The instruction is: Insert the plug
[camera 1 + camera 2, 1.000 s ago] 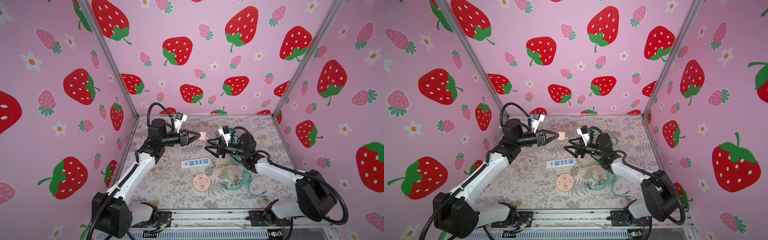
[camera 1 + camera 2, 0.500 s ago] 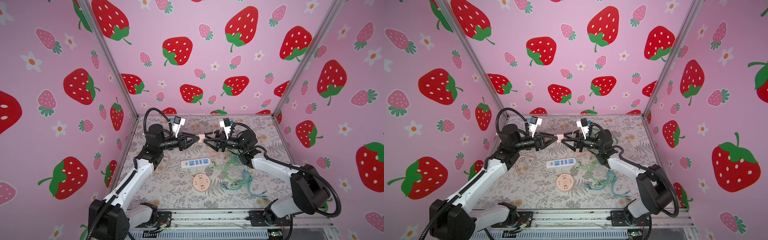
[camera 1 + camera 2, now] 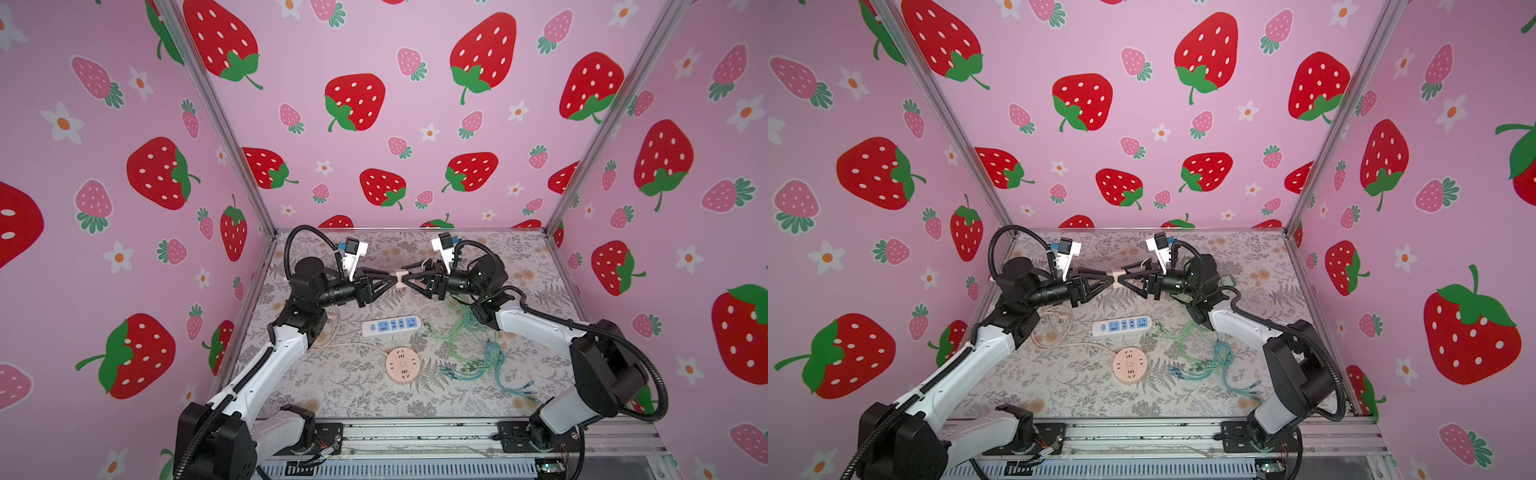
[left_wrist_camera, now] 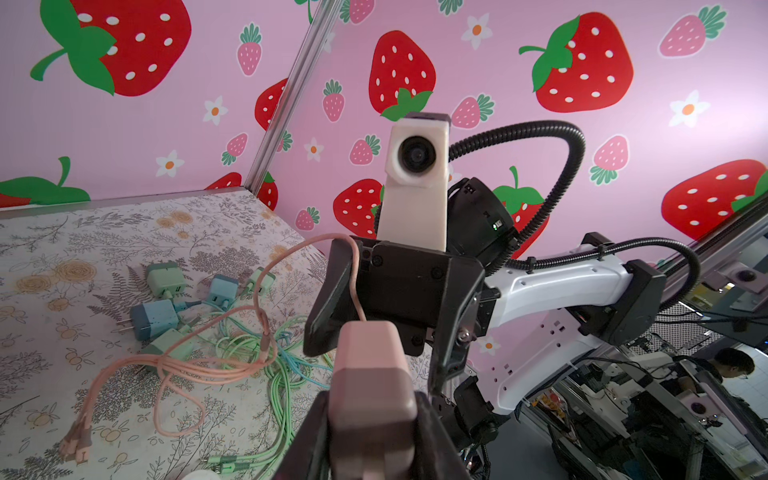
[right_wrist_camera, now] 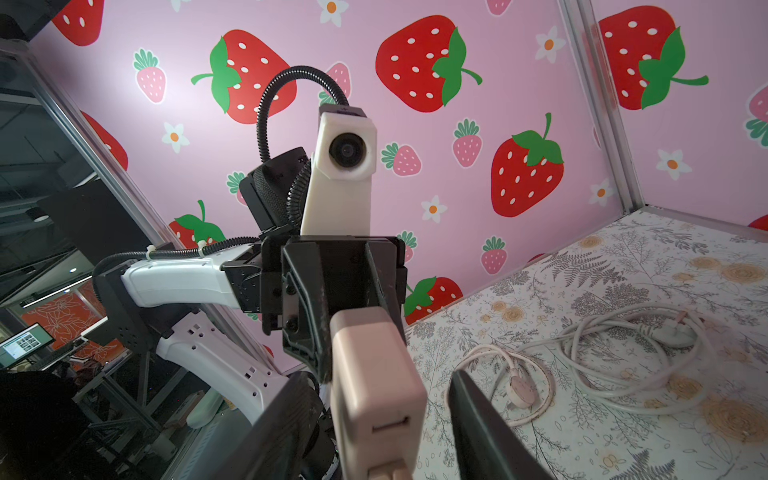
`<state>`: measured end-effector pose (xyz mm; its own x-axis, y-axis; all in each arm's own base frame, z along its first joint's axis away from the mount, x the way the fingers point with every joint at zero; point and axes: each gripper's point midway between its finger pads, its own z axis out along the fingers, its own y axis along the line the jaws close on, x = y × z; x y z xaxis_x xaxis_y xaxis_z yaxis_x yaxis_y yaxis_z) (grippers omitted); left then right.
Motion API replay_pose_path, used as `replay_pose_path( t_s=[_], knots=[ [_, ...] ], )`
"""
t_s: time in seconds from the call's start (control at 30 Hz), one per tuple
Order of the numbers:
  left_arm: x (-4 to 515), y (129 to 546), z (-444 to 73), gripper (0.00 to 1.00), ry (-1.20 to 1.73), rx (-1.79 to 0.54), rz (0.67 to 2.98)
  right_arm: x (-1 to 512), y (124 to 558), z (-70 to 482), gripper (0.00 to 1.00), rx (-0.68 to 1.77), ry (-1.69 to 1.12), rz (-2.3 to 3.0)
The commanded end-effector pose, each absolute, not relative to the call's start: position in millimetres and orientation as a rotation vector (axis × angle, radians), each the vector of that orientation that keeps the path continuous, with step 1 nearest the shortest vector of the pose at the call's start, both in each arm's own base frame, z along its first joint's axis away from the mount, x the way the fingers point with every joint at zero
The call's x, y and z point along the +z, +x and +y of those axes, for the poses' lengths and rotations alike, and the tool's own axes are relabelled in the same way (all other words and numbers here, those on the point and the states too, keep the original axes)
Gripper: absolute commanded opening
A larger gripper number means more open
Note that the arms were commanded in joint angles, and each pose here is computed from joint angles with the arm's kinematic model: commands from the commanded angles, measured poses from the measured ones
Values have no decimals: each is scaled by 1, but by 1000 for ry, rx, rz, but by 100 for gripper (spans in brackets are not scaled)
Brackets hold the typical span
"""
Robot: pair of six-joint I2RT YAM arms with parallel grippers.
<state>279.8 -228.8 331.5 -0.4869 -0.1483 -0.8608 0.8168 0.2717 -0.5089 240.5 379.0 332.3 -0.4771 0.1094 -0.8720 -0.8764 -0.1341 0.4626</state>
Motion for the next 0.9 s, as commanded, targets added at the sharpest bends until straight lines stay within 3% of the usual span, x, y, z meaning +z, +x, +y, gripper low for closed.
replay_pose_path(
  t_s=[0.0,0.17,0.7,0.87],
  knots=[
    [348,276,-226,0,648,-1319,1558,345,229,383,55,1750,-963,1343],
    [350,273,-226,0,656,-1317,1542,346,224,384,52,1778,-989,1324],
    [355,267,-225,0,670,-1320,1533,363,204,375,24,1858,-1046,1199],
    [351,268,-226,17,674,-1330,1581,361,205,375,17,1852,-1037,1212]
  ],
)
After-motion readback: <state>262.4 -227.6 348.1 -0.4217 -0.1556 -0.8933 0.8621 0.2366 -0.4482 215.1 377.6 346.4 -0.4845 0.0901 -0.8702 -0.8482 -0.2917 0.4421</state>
